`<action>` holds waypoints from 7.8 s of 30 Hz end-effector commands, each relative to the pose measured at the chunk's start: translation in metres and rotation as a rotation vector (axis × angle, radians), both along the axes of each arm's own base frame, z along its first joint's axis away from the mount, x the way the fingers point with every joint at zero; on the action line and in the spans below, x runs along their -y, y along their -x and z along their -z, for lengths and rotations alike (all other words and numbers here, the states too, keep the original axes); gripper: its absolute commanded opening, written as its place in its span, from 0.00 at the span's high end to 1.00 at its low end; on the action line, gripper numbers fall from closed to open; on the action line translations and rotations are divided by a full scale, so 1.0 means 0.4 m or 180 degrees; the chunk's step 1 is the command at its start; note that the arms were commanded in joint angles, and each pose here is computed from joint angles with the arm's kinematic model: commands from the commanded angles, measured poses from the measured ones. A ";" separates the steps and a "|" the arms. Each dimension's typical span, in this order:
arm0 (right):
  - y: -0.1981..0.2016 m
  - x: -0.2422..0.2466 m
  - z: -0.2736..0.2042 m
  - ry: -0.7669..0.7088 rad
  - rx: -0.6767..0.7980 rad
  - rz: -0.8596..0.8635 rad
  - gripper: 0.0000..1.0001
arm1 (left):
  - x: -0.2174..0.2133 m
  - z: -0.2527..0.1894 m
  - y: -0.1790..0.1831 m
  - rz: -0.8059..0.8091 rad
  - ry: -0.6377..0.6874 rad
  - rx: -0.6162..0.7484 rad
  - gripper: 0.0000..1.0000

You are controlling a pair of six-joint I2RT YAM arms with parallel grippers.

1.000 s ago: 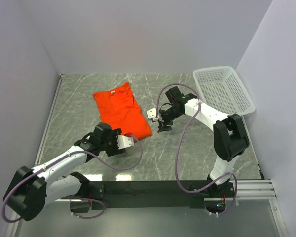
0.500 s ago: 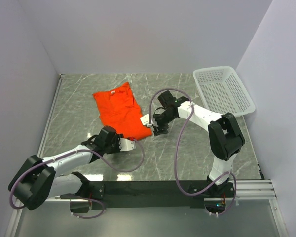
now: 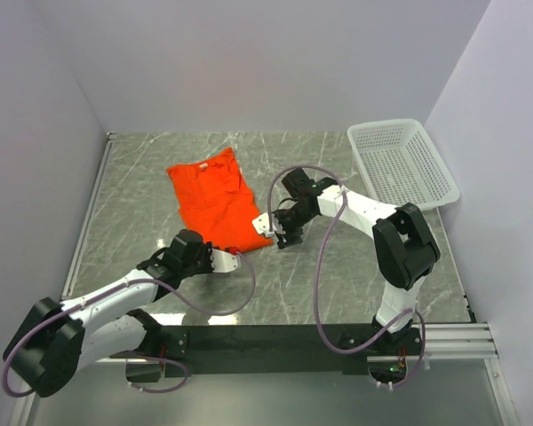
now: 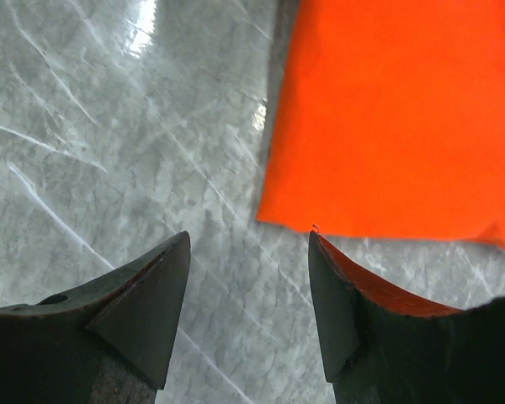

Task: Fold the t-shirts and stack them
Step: Fold the tshirt, then neatly place the folded tshirt to the corner

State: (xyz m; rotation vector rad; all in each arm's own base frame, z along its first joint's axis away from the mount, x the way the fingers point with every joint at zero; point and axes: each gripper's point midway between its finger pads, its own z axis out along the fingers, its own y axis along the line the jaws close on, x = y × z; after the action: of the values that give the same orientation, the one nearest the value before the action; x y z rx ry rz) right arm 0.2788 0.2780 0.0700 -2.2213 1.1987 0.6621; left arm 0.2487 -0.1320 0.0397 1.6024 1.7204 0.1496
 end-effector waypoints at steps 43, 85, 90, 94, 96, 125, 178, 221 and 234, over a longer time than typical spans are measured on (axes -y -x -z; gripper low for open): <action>0.064 -0.060 -0.063 0.0522 -0.0608 0.0191 1.00 | 0.097 -0.048 0.139 0.0757 0.0572 -0.0710 1.00; -0.255 -0.255 -0.240 -0.0346 -0.1194 0.1807 1.00 | 0.012 -0.250 -0.111 0.0351 0.0850 0.0042 1.00; -0.332 -0.278 -0.255 -0.0643 -0.1175 0.2245 1.00 | -0.027 -0.264 -0.182 0.0115 0.0799 0.0368 1.00; -0.390 -0.294 -0.244 -0.0778 -0.1243 0.2685 1.00 | -0.047 -0.275 -0.229 -0.0068 0.0839 0.0637 1.00; -0.424 -0.294 -0.243 -0.0837 -0.1231 0.2967 1.00 | -0.063 -0.281 -0.259 -0.0214 0.0847 0.0837 1.00; -0.553 -0.330 -0.166 -0.1012 -0.0886 0.3887 1.00 | -0.123 -0.182 -0.386 -0.0817 0.0640 0.0661 0.88; -0.327 -0.157 0.124 0.0222 -0.2351 0.4426 0.81 | -0.226 0.009 -0.476 -0.4288 0.3368 -0.1826 0.55; -0.151 -0.036 -0.257 -0.0576 -0.2142 0.2825 0.65 | -0.042 -0.097 -0.249 -0.4248 0.4080 -0.2172 0.54; -0.167 0.028 -0.319 -0.0915 -0.2042 0.2935 0.63 | -0.097 -0.224 -0.157 -0.4477 0.4697 -0.1709 0.22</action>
State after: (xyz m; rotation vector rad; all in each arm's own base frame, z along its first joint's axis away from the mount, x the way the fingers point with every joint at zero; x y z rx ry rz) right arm 0.3442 0.2669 0.1792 -1.0216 2.1370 1.0471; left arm 0.3276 -0.0913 0.1702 -0.6482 1.9867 -0.7419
